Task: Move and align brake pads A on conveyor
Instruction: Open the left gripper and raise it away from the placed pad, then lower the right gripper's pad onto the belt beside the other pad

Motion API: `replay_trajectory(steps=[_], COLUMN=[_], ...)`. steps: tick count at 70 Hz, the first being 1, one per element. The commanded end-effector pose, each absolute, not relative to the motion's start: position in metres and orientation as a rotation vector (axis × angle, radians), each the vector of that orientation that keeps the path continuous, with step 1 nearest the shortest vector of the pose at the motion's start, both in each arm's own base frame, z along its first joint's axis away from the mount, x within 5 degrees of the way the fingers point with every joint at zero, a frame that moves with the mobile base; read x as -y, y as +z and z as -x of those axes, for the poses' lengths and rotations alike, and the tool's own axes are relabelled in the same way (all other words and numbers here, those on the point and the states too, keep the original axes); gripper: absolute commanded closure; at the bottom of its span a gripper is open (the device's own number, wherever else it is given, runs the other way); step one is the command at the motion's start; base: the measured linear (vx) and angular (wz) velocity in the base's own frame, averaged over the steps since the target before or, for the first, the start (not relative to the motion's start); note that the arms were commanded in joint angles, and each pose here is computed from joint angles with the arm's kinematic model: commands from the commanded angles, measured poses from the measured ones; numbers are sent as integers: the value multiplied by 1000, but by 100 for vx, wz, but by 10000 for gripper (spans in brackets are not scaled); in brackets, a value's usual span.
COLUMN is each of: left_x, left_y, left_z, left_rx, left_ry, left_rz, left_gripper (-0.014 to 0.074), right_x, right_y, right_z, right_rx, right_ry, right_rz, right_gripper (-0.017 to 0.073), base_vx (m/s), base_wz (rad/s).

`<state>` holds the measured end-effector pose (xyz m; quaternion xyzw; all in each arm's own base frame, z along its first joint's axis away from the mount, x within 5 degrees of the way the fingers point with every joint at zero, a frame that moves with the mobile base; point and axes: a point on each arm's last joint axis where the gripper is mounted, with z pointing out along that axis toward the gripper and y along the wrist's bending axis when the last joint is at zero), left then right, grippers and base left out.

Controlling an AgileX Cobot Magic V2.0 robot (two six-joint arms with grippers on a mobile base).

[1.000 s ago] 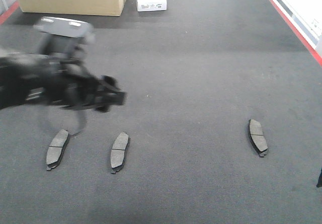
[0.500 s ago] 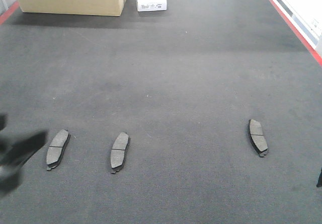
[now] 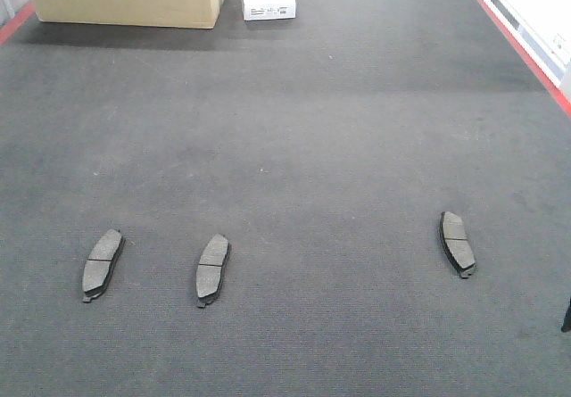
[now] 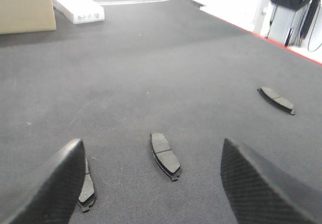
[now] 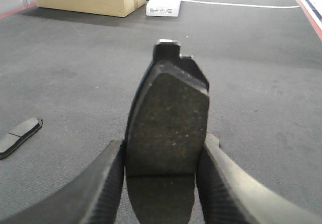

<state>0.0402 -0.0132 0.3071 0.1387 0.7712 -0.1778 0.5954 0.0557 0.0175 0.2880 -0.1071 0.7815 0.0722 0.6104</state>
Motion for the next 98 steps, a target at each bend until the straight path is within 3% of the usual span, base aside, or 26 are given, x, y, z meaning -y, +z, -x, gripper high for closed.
replay_trajectory(steps=[1,52,86,98], left_x=[15,15,15,15], left_y=[321,320,320,320], left_z=[-40,-40,-40,-40], left_rx=[-1701,-1710,-1710,-1710], left_ry=[-447,-445,-445,-445], left_rz=[-328,-328,-328,-328], left_gripper=[60,60,60,60], right_x=[-16,-19,-56,-93], right_y=[305,314,307,283], right_z=[-57,-68,-219,-270], right_rx=[-1690,-1730,-2250,-2393], right_ry=[150,193,389,447], right_rz=[224,198,198,292], right_gripper=[561,561,547,544], base_vx=[0,0,0,0], base_wz=[0,0,0,0])
